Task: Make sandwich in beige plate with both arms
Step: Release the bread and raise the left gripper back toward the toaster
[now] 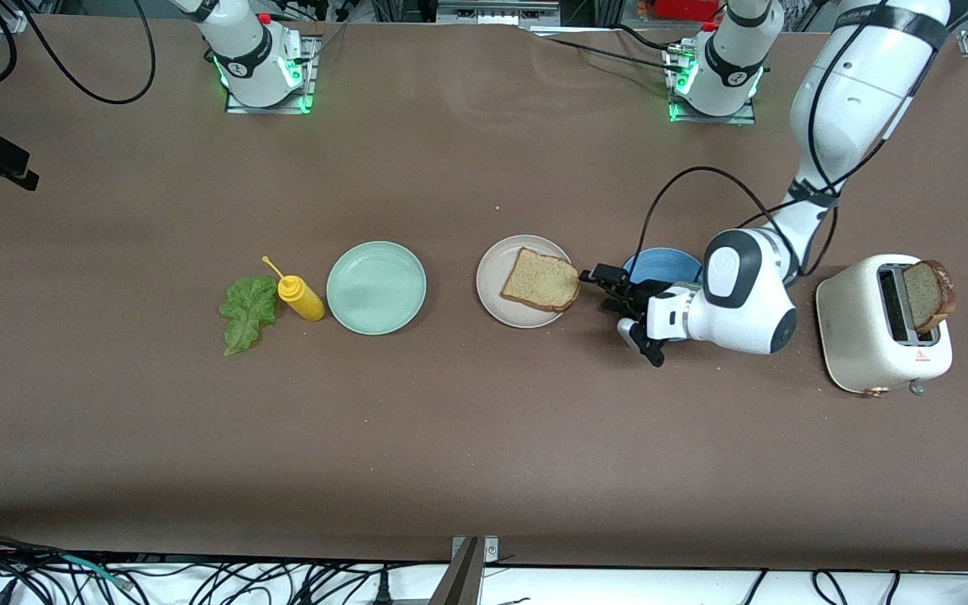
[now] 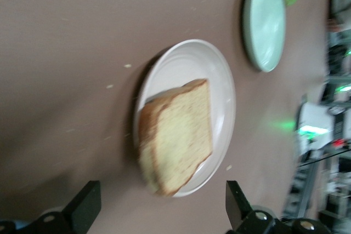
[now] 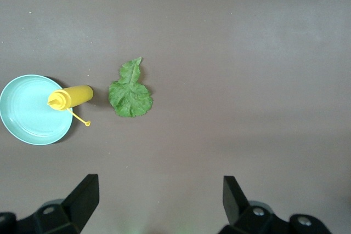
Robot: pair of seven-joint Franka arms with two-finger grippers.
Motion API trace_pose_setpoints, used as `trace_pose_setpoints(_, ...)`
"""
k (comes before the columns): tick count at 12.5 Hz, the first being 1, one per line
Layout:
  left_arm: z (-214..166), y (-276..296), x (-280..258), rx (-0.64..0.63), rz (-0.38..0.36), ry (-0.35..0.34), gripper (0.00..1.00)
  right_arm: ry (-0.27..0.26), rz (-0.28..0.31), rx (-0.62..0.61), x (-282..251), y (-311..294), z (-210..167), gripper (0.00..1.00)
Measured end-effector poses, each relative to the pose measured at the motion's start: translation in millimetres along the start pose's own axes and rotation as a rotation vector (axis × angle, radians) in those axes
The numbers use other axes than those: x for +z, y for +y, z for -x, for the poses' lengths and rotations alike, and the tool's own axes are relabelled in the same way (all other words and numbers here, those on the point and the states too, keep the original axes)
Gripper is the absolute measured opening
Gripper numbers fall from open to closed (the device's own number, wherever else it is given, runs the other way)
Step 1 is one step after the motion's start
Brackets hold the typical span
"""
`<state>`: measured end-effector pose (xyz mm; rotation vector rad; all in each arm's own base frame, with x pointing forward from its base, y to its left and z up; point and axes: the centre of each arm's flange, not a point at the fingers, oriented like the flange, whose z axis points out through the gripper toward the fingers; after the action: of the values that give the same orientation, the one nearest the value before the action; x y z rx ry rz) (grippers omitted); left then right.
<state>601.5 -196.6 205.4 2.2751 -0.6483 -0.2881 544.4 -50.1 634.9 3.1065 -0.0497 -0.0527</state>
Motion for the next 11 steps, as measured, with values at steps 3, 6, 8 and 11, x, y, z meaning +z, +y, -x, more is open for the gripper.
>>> trace_pose_setpoints(3,3.4,22.8,-62.3,-0.014,-0.194,-0.038,1.0,-0.002,0.0,-0.006,1.1,-3.5,-0.9,1.0)
trace_pose_setpoints(6,13.2,53.2,-130.6,-0.034,-0.34,-0.075,1.0,-0.015,0.003,-0.035,7.4,-19.6,-5.2,1.0)
trace_pose_setpoints(8,26.5,68.0,-189.8,-0.046,-0.44,-0.077,1.0,-0.021,0.003,-0.043,10.4,-23.3,-7.0,1.0)
trace_pose_setpoints(11,50.0,121.9,-263.8,-0.142,-0.646,-0.042,1.0,-0.029,0.005,-0.063,14.5,-30.3,-9.3,1.0)
